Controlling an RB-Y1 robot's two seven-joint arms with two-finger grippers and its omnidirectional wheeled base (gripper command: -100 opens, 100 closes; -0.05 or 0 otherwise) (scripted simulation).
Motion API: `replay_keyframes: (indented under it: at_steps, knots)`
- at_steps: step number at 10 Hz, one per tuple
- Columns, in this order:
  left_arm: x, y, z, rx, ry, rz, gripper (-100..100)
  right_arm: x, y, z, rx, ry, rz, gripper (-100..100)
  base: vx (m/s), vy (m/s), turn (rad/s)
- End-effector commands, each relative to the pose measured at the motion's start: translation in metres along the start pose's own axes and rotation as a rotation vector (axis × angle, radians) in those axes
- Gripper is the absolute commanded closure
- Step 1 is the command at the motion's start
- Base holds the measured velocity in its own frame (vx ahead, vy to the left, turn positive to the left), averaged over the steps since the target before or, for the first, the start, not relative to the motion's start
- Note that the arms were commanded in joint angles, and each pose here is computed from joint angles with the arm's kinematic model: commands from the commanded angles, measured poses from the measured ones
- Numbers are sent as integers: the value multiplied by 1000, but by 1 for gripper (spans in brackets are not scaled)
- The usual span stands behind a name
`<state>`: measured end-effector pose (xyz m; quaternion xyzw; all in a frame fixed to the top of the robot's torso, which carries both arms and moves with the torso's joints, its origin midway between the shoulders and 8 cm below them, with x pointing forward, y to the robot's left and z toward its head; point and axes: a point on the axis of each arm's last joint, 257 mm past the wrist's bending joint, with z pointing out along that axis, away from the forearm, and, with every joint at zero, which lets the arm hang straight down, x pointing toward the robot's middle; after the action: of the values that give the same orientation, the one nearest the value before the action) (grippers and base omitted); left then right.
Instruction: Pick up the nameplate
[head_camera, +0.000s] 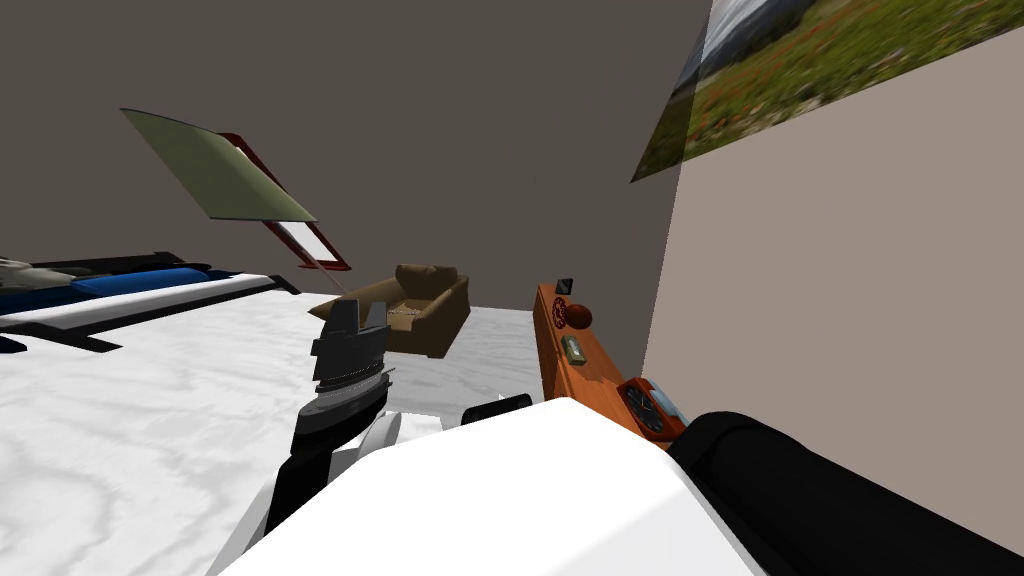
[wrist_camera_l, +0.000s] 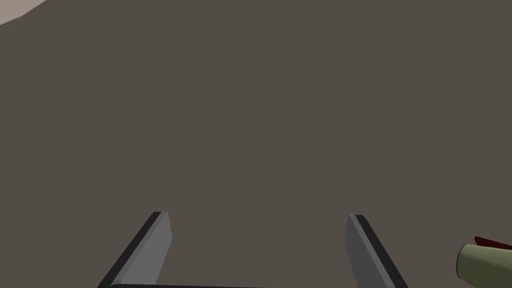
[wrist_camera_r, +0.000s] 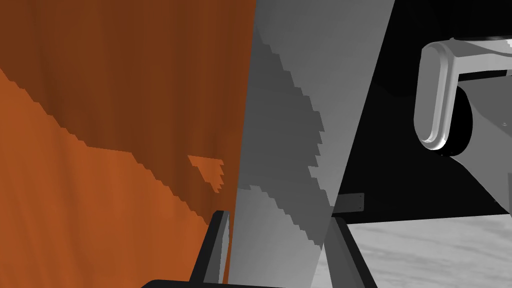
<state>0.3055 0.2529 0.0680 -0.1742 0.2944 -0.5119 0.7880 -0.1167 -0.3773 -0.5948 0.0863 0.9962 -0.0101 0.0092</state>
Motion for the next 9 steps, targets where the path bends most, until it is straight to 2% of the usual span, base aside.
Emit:
replay_keyframes:
  at_steps: [1,2,3,4,7,8,9]
  knots:
    - [0,0,0,0,0,0,0,0,0,0,0,0,0,100,0,0,0]
    - [0,0,0,0,0,0,0,0,0,0,0,0,-1,100,0,0,0]
    - [0,0,0,0,0,0,0,0,0,0,0,0,-1,0,0,0,0]
    - [0,0,0,0,0,0,0,0,-9,-8,4,-1,-12,100,18,34,-69]
    - [0,0,0,0,0,0,0,0,-20,-21,6,-1,-28,100,32,44,-68]
    - [0,0,0,0,0,0,0,-1,-17,-19,5,-1,-23,100,13,16,-12]
    - [0,0,0,0,0,0,0,-1,-17,-19,5,-1,-24,0,0,0,0]
